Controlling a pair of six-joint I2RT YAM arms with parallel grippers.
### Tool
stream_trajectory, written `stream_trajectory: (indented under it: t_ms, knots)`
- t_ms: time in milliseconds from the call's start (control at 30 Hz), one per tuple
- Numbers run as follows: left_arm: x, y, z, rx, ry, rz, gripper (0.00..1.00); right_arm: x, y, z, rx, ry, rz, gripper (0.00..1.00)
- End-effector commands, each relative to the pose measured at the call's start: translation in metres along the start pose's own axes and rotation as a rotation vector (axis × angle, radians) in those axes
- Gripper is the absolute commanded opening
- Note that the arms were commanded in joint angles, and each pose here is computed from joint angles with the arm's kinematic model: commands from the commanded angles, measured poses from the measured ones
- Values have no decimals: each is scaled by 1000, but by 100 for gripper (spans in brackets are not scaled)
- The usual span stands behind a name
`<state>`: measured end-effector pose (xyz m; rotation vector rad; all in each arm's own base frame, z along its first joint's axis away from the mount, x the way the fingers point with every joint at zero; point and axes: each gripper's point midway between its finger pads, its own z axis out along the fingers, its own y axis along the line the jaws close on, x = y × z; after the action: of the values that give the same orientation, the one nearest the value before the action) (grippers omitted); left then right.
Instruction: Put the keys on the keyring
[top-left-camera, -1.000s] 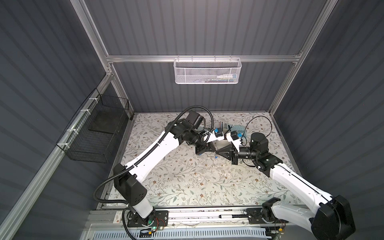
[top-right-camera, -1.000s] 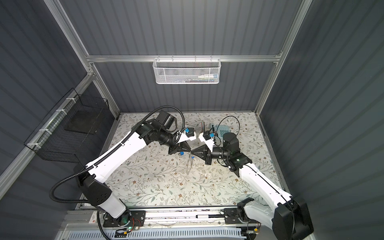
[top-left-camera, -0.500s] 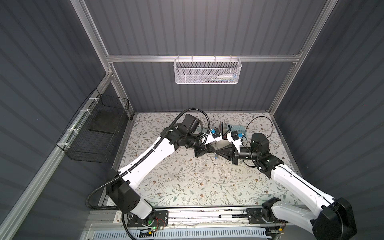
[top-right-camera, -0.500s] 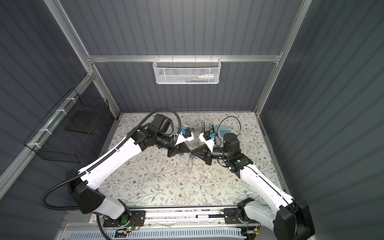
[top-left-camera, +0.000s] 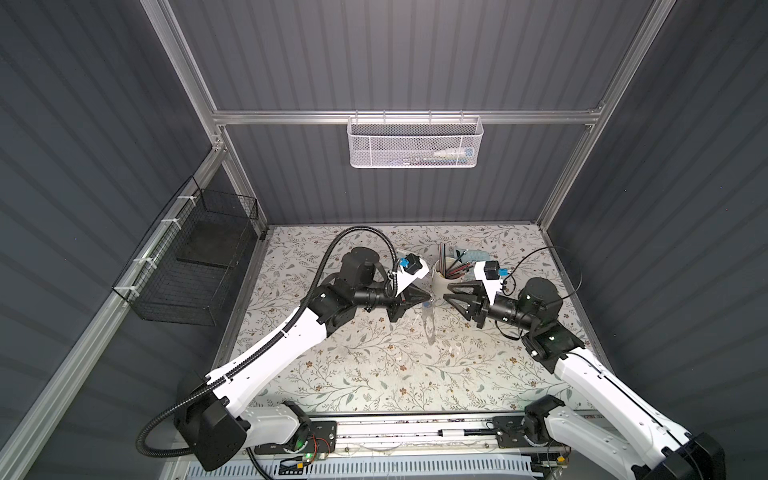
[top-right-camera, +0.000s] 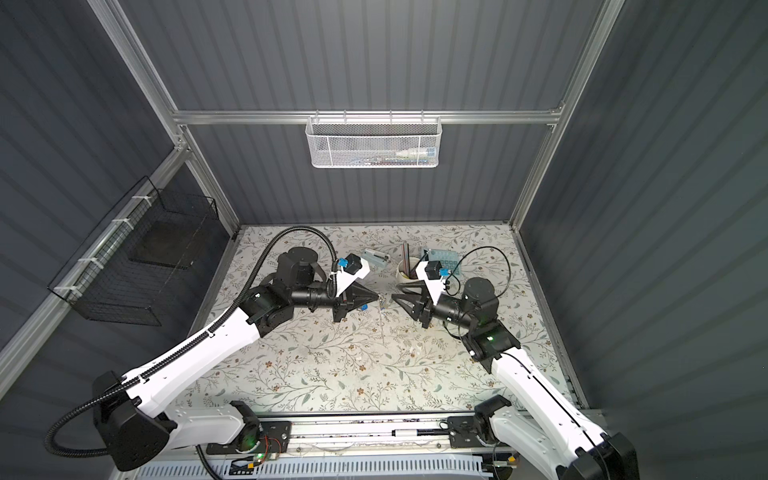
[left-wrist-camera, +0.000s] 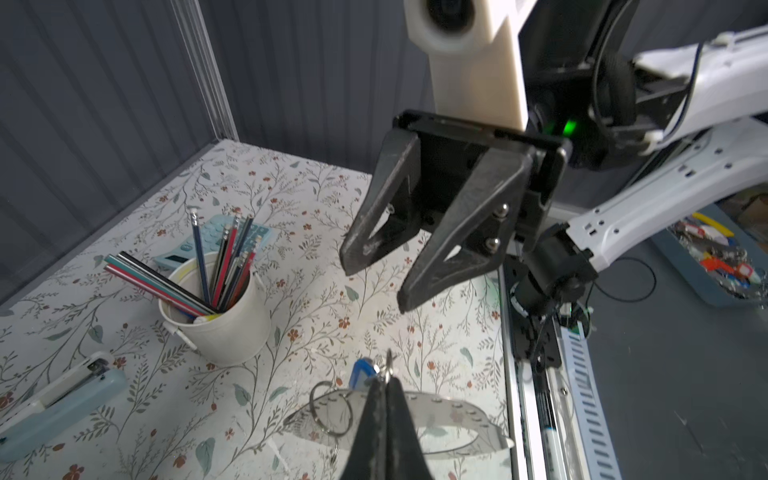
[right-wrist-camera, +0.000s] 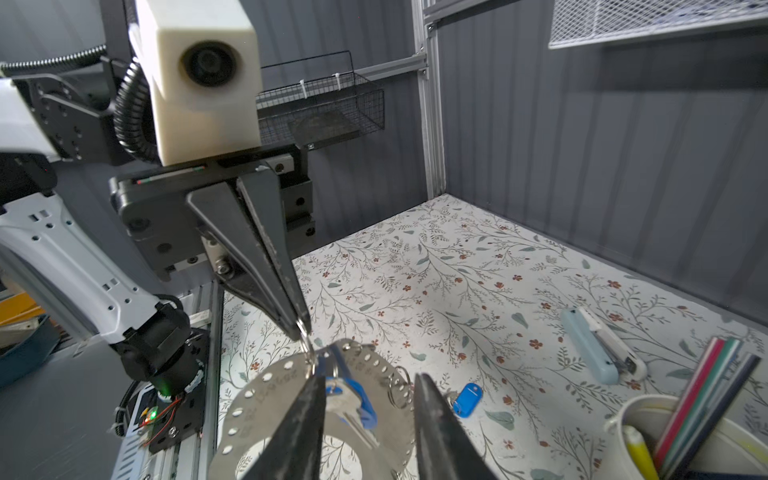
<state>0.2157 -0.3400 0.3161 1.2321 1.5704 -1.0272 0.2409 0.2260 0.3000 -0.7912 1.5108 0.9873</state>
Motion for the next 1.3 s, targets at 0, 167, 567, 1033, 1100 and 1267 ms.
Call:
stream_trajectory:
  t_ms: [0,167,567,1033,1100,1267]
  knots:
    - [-48,-8,-10,20,-219,2,0,-11,1,-3,10,-48,-9,42]
    - [-55,-6,-9,35,-325,-55,0,-13,10,-6,-23,-45,-21,49]
    - [-53,2,7,-2,-422,-134,0,-17,10,4,-75,-53,-6,45]
    - [-37,20,20,-67,-483,-265,0,-7,-8,4,24,-50,34,46]
    - [-36,22,20,-74,-492,-281,0,-3,-11,1,54,-35,44,47]
    - [-39,19,20,-50,-497,-283,0,6,-21,-14,170,-28,31,52]
